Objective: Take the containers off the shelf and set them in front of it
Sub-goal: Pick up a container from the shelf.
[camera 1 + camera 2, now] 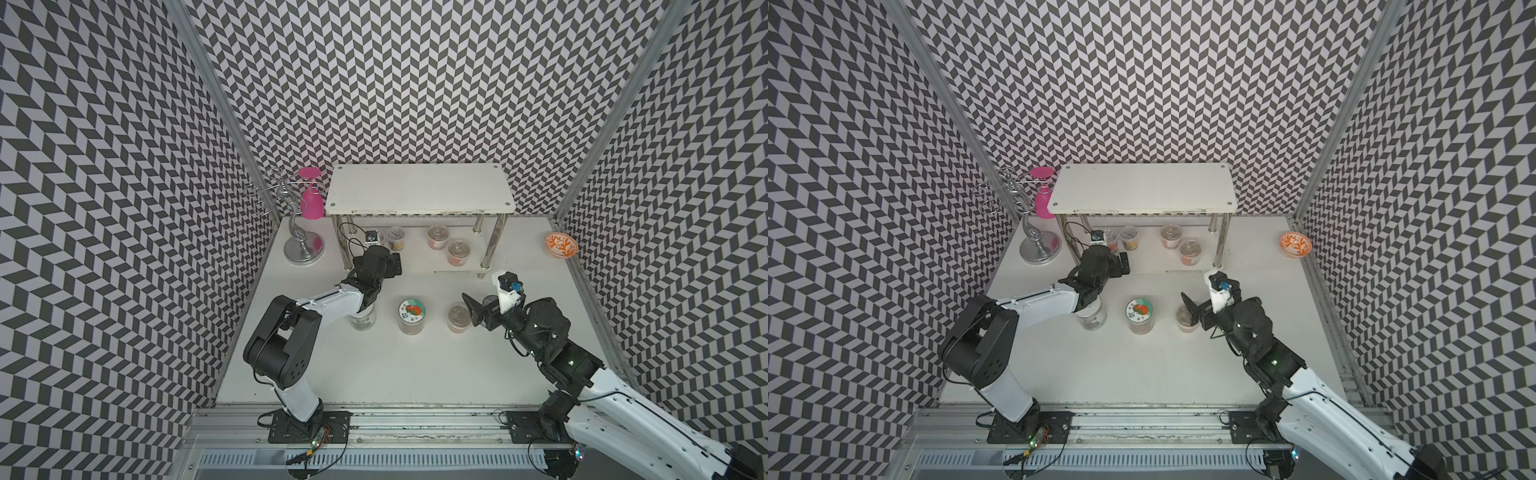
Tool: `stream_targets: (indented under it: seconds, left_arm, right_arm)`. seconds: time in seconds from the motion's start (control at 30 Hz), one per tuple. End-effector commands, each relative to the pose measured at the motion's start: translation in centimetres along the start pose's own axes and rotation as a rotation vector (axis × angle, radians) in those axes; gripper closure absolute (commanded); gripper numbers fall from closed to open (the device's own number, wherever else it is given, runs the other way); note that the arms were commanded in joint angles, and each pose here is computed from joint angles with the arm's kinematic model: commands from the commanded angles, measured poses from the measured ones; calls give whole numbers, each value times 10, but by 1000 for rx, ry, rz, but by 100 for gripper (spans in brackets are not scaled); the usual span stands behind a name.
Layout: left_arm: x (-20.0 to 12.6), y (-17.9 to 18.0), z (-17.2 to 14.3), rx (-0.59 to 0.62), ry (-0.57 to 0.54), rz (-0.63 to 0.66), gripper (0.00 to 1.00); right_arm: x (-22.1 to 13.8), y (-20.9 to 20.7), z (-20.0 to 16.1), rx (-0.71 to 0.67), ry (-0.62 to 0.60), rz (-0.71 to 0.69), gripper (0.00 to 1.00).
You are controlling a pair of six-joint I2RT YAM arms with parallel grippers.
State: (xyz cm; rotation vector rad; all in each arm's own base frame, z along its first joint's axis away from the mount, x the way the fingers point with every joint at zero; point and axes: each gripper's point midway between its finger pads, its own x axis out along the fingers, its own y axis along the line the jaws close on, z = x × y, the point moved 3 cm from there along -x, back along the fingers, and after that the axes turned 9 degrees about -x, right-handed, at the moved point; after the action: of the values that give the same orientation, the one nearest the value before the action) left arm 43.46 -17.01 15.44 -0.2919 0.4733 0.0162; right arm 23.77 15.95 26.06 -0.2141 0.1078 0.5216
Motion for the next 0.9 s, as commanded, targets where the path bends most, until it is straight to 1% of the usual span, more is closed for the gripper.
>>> stream_targets:
  seconds: [0.0,0.13,0.4,0.87]
  left_arm:
    - [14,2,24,-30,-76,29,0]
    - [33,7,25,-16,-43,33,0]
    - [55,9,21,37,1,33,0]
    - [77,8,29,45,-3,40,0]
  right_arm:
    - [-2,-11,22,3,-76,-45,0]
    - [-2,-18,23,1,-80,-63,0]
    - [-2,-30,22,15,-88,-80,1]
    - [-3,-44,18,49,-92,-100,0]
